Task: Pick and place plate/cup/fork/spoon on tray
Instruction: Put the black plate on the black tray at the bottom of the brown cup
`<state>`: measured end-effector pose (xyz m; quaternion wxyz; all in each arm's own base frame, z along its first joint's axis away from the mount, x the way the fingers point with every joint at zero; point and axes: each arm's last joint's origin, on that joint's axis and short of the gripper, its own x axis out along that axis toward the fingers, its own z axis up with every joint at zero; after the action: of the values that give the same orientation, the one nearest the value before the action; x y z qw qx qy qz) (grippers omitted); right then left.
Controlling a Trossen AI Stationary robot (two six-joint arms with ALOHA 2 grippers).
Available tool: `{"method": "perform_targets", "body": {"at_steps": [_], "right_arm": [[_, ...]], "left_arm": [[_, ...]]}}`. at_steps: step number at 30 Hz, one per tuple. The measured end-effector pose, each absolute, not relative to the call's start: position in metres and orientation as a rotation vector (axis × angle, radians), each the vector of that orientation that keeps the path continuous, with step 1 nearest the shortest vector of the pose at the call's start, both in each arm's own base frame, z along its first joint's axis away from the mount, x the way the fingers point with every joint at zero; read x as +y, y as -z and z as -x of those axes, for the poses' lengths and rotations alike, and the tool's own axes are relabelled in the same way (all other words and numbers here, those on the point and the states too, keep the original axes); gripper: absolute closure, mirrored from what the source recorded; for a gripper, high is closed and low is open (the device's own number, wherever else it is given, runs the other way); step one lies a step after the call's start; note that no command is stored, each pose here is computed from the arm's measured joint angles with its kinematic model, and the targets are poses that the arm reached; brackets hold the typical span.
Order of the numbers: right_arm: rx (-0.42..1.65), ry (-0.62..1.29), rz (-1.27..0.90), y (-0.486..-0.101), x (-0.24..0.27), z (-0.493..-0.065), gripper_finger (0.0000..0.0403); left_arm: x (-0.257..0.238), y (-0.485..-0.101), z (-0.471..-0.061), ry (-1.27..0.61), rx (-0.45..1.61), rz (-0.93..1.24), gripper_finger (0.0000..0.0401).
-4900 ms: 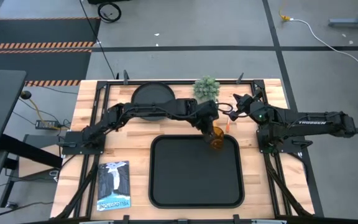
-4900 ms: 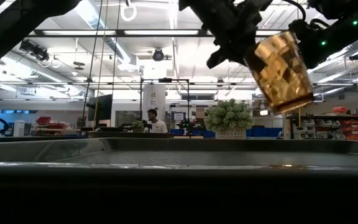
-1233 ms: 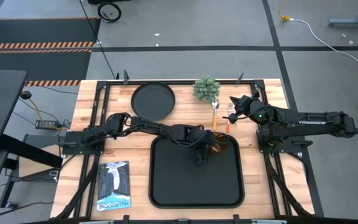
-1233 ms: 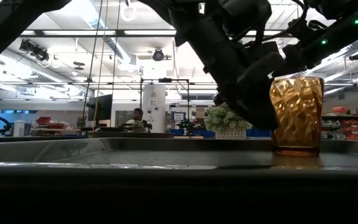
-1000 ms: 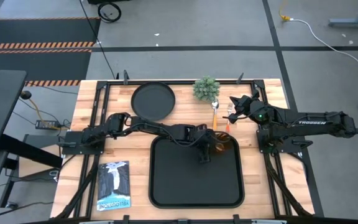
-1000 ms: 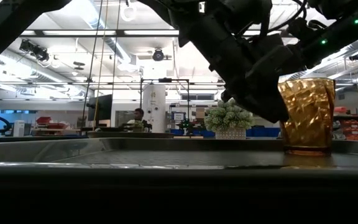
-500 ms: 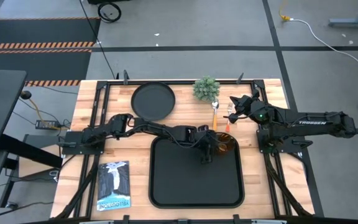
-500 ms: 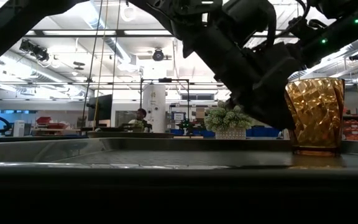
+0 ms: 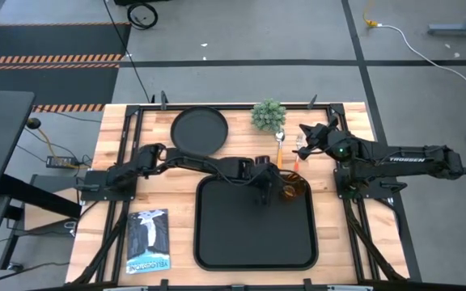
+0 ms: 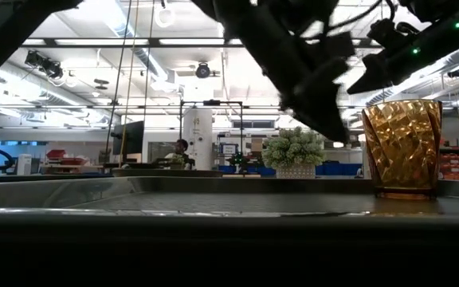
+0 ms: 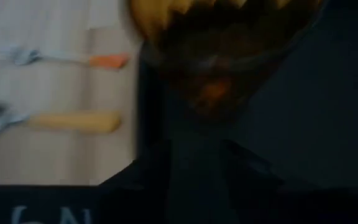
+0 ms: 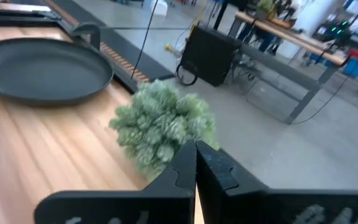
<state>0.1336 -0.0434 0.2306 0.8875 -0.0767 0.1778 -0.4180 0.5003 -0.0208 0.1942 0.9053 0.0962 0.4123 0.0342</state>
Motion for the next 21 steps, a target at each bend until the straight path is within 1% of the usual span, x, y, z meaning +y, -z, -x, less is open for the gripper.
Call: {"method": "perform_targets", "body": {"at_steps": [4,7,12,16,21], "right_arm": [[0.317,0.868,0.211,-0.239,-0.044,-0.134,0.0394],[0.276,0.87,0.242,-0.244,-0.044,-0.134,0.0394],[0.198,0.862,0.247,-0.253,-0.044,-0.136,0.0394],[0.225,0.811,0.212,-0.254,-0.044,-0.141,0.0394],[0.333,0.777,0.164,-0.255,-0.045,-0.154,0.0394]], "left_arm": [[-0.006,-0.215,-0.486,-0.146,0.921,-0.325,0.0259],[0.003,-0.229,-0.479,-0.195,0.935,-0.396,0.0259],[0.02,-0.233,-0.472,-0.24,0.99,-0.448,0.026],[0.026,-0.23,-0.467,-0.262,1.021,-0.425,0.026],[0.024,-0.223,-0.463,-0.279,1.022,-0.398,0.026]]}}
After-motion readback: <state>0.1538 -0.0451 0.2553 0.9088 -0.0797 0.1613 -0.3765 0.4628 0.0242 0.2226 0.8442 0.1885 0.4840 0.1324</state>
